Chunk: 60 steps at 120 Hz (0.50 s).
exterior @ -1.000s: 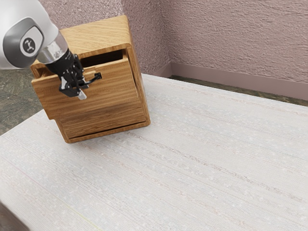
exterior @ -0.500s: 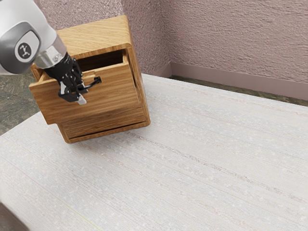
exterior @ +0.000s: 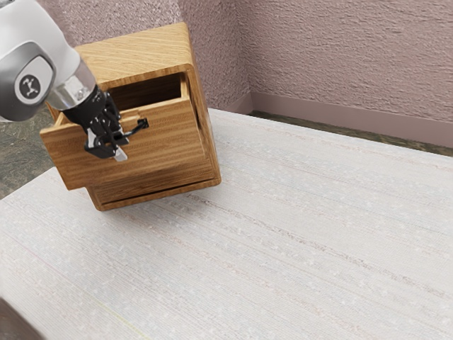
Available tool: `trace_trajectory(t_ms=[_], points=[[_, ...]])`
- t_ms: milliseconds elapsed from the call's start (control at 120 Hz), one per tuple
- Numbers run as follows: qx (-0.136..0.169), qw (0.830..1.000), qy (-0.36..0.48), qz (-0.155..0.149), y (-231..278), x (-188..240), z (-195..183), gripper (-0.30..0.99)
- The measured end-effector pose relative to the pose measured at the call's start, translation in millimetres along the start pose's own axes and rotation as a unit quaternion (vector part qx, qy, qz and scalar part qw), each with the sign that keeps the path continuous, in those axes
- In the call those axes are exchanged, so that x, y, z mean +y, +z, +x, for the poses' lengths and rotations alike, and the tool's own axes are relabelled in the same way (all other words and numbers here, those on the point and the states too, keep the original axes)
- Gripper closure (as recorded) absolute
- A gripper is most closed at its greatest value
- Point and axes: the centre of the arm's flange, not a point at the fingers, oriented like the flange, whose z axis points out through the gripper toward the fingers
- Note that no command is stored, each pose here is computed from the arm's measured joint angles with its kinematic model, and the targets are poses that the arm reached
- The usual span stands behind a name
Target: Pull the drawer handle with one arm to open the drawer
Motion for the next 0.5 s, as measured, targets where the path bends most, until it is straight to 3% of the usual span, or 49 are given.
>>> trace_trajectory(t_ms=[500], points=[[-0.01,1.0,-0.005,-0.006,-4,-26,-8,0.47]])
